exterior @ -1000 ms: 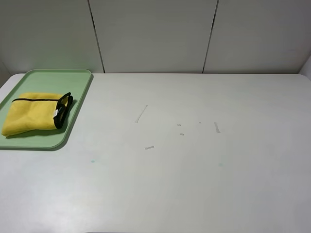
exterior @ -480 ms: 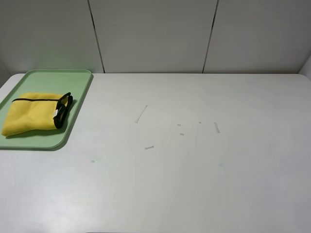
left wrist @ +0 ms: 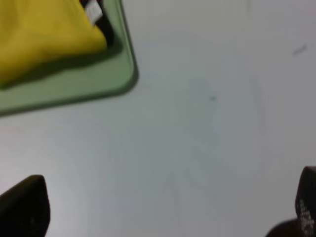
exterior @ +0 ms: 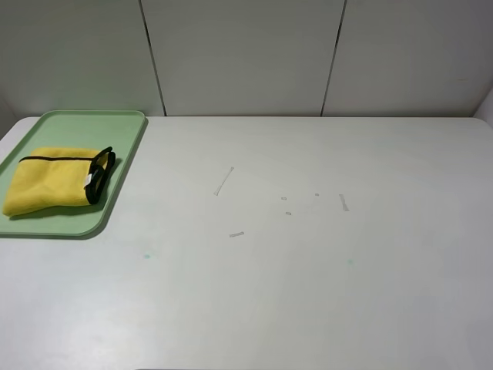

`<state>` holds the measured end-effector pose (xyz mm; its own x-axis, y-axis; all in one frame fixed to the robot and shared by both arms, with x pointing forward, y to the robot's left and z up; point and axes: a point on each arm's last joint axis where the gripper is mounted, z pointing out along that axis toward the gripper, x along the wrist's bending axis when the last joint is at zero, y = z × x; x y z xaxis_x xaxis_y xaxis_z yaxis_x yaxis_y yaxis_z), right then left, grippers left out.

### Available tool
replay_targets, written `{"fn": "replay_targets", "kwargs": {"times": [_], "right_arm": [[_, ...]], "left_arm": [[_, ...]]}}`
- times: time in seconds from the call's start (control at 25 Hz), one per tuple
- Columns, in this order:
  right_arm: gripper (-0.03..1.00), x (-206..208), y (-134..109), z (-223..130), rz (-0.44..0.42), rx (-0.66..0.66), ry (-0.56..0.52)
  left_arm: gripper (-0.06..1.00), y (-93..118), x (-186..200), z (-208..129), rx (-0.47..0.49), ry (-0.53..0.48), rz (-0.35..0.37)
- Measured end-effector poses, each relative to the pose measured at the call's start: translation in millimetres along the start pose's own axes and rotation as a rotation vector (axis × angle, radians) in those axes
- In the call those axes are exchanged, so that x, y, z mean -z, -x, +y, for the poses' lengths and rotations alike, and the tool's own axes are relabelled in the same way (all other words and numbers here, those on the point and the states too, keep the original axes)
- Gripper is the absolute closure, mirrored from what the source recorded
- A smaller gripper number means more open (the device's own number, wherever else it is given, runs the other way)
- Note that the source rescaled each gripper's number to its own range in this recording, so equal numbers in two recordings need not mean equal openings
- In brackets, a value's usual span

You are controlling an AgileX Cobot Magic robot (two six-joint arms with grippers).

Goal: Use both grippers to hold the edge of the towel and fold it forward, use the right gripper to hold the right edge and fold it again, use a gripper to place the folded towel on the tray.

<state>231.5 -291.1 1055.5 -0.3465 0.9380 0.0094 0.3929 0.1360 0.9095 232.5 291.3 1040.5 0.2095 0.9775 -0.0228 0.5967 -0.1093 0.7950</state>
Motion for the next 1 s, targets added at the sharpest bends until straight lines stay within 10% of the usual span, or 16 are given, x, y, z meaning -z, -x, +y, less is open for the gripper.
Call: {"fn": "replay_targets", "kwargs": {"times": [1.0], "right_arm": [[-0.03, 0.0, 0.0, 0.0, 0.000, -0.001, 0.000]], "left_arm": [[-0.06, 4.9, 4.3, -4.5, -0.110, 0.040, 0.014]]}}
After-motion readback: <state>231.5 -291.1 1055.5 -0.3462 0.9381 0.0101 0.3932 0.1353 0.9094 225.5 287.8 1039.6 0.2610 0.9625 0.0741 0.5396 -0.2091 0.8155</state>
